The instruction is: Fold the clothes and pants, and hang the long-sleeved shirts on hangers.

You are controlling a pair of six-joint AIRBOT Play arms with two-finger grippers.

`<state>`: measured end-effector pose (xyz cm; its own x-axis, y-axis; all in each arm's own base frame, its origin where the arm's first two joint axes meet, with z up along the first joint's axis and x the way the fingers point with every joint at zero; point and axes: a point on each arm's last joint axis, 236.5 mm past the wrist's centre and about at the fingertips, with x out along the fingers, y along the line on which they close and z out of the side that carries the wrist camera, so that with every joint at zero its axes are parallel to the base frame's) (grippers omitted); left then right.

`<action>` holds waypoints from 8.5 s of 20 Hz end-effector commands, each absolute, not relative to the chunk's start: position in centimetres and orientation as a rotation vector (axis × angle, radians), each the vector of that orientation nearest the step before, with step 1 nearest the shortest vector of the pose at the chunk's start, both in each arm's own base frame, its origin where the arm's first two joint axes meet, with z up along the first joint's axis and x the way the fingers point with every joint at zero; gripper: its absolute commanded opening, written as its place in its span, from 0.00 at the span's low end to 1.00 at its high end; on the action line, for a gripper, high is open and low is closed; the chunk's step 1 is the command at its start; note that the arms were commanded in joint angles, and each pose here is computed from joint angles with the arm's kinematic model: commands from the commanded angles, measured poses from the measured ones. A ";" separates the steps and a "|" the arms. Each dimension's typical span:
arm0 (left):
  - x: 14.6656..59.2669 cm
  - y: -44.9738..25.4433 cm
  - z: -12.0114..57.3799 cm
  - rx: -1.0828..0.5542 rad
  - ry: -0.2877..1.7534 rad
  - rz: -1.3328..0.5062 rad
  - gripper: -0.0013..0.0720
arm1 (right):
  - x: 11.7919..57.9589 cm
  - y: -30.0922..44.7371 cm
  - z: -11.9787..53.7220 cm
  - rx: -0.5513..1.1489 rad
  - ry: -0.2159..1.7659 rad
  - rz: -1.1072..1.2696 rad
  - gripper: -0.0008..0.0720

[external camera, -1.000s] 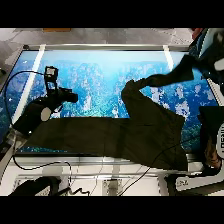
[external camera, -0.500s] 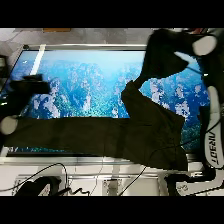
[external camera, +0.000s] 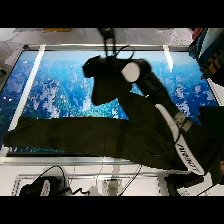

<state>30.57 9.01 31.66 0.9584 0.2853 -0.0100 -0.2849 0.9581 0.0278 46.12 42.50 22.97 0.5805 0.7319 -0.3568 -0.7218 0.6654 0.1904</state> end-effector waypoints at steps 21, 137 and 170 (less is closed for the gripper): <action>37.7 -6.7 2.1 -0.027 0.974 -0.244 0.71 | 52.1 11.5 11.8 -0.268 0.987 0.289 0.06; 41.7 8.1 -5.7 -0.397 1.346 -0.052 0.96 | 41.9 -8.3 -4.1 0.456 1.173 0.270 0.06; 43.7 7.3 14.1 -0.639 0.724 -0.013 0.03 | 39.8 -7.6 -4.4 0.445 1.259 0.319 0.06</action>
<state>42.45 5.19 20.15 0.8026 -0.2756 -0.5290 -0.0514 0.8517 -0.5216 39.67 -7.43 -4.43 0.2770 0.4717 -0.8371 0.0102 0.8697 0.4934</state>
